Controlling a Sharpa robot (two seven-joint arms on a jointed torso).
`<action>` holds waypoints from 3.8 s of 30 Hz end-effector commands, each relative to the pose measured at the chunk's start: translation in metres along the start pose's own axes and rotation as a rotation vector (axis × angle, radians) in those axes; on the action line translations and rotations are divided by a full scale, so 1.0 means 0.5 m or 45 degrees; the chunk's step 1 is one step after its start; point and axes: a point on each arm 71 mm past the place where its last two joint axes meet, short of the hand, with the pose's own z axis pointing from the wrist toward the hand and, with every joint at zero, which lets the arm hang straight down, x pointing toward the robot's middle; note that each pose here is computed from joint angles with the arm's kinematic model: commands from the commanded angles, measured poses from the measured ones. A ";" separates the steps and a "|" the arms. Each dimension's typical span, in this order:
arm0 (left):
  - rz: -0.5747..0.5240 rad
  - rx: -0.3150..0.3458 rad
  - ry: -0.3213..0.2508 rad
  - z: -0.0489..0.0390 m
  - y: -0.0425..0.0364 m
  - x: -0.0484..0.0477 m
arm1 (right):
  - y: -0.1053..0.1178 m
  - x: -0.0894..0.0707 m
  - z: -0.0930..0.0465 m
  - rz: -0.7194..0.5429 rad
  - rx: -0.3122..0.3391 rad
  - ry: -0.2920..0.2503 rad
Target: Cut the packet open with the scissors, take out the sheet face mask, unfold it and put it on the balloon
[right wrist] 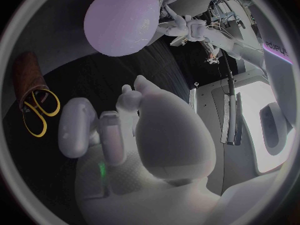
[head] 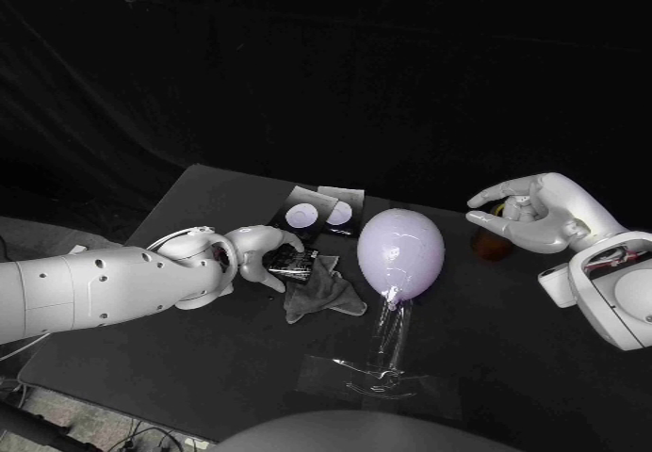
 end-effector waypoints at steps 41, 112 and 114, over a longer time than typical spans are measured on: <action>-0.431 0.249 -0.404 -0.007 -0.018 -0.085 | -0.004 0.009 0.004 -0.002 -0.030 0.019; -0.629 0.721 -0.599 0.108 -0.222 -0.171 | 0.181 0.029 0.140 -0.433 -0.371 0.061; -0.626 0.721 -0.604 0.107 -0.222 -0.171 | 0.182 0.030 0.139 -0.441 -0.373 0.056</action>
